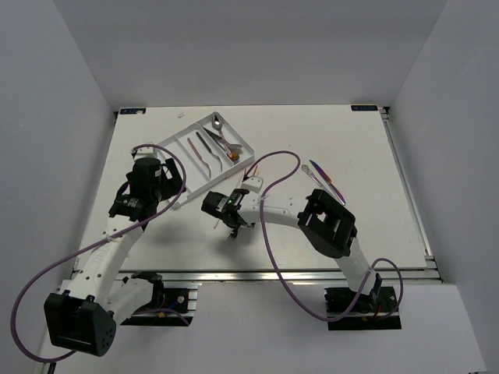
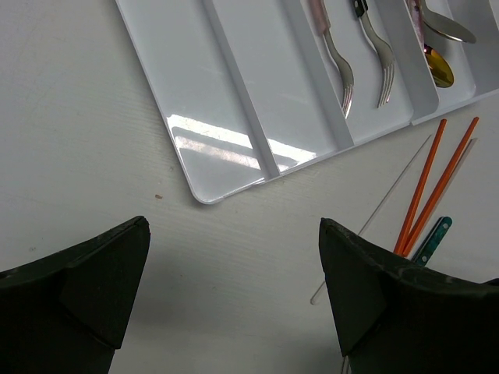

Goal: Sort the eating utensils into containers

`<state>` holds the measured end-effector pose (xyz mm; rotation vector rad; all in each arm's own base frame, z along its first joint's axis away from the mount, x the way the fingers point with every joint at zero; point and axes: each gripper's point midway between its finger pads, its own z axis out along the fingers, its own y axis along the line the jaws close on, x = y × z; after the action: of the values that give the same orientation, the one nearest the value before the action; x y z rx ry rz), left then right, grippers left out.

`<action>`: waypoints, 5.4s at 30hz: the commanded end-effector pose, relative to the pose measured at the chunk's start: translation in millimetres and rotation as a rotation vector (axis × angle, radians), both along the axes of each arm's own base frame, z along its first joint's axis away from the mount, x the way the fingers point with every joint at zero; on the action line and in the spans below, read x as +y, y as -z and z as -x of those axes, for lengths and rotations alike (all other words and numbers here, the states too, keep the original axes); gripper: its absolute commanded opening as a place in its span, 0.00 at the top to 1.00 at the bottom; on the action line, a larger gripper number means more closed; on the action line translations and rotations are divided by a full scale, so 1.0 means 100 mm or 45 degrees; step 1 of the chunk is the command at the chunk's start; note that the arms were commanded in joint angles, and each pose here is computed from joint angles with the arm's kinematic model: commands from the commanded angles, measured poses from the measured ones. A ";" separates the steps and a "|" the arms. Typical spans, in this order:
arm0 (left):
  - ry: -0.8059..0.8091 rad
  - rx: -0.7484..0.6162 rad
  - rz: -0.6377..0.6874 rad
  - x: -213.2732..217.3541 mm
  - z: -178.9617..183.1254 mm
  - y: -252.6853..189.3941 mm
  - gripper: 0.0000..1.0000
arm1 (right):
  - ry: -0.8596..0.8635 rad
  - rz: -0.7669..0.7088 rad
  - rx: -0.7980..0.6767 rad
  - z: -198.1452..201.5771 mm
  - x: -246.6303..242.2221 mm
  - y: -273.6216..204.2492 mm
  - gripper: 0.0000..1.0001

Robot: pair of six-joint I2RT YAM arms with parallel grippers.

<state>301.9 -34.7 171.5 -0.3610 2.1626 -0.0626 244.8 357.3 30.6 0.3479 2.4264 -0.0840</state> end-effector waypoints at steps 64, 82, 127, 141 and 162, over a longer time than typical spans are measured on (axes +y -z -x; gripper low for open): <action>-0.008 -0.025 -0.026 0.01 -0.02 -0.09 0.02 | -1.439 -0.292 -1.142 -2.64 1.71 -1.96 0.26; -0.007 -0.051 -0.018 0.01 -0.02 -0.16 0.02 | -1.059 0.064 -0.250 -1.93 -1.49 -1.47 0.28; 0.060 0.089 -0.001 -0.14 -0.08 0.18 0.02 | -0.599 0.045 0.362 -1.48 -3.17 0.22 0.63; 0.072 0.041 0.019 -0.16 -0.07 0.07 0.02 | -0.502 0.063 0.650 -0.99 -3.26 0.72 0.90; 0.193 -0.132 0.319 -0.55 -0.06 -0.27 0.02 | -0.368 -0.075 0.214 -1.14 -3.02 0.05 1.00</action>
<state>305.4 -66.9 179.4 -0.3296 2.1490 -0.2546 363.1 47.9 18.0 -0.0351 2.6519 0.0241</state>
